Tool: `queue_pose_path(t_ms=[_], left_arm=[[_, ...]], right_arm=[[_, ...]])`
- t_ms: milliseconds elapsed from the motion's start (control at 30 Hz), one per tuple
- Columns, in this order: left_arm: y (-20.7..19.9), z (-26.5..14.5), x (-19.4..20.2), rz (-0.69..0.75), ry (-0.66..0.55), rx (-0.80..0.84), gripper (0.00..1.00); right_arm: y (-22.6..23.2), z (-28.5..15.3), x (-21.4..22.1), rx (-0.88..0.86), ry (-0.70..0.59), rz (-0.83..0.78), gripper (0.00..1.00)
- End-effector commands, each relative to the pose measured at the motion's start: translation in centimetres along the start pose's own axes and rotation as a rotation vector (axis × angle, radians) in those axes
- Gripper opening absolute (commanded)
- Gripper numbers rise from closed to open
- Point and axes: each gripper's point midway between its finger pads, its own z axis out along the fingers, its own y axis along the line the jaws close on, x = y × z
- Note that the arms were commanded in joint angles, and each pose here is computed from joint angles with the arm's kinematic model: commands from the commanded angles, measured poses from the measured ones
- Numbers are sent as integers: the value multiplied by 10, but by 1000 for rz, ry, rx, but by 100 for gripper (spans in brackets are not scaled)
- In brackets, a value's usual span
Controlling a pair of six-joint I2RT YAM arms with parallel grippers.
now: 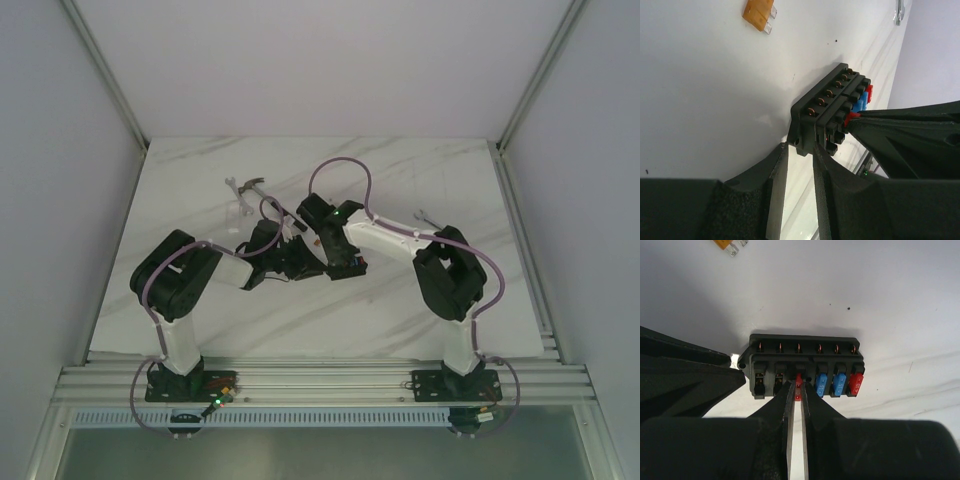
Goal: Snap on the fuse box
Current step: Install the fuse at the fuse box base.
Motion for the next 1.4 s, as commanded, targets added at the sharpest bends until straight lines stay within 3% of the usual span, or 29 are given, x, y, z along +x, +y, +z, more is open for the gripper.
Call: queue_pose_path(t_ms=[0, 367, 700, 1033, 1367], left_arm=[[8, 3, 3, -25, 13, -36, 36], [7, 3, 2, -25, 17, -51, 37], [-6, -2, 0, 18, -5, -55, 43], [-6, 2, 0, 40, -6, -87, 42], [-31, -4, -10, 93, -48, -56, 44]], right_arm=[[4, 32, 58, 38, 212, -73, 0], [-2, 27, 52, 71, 181, -75, 0], [6, 10, 36, -46, 125, 0, 0], [10, 12, 39, -87, 132, 11, 0], [6, 17, 45, -78, 142, -7, 0]])
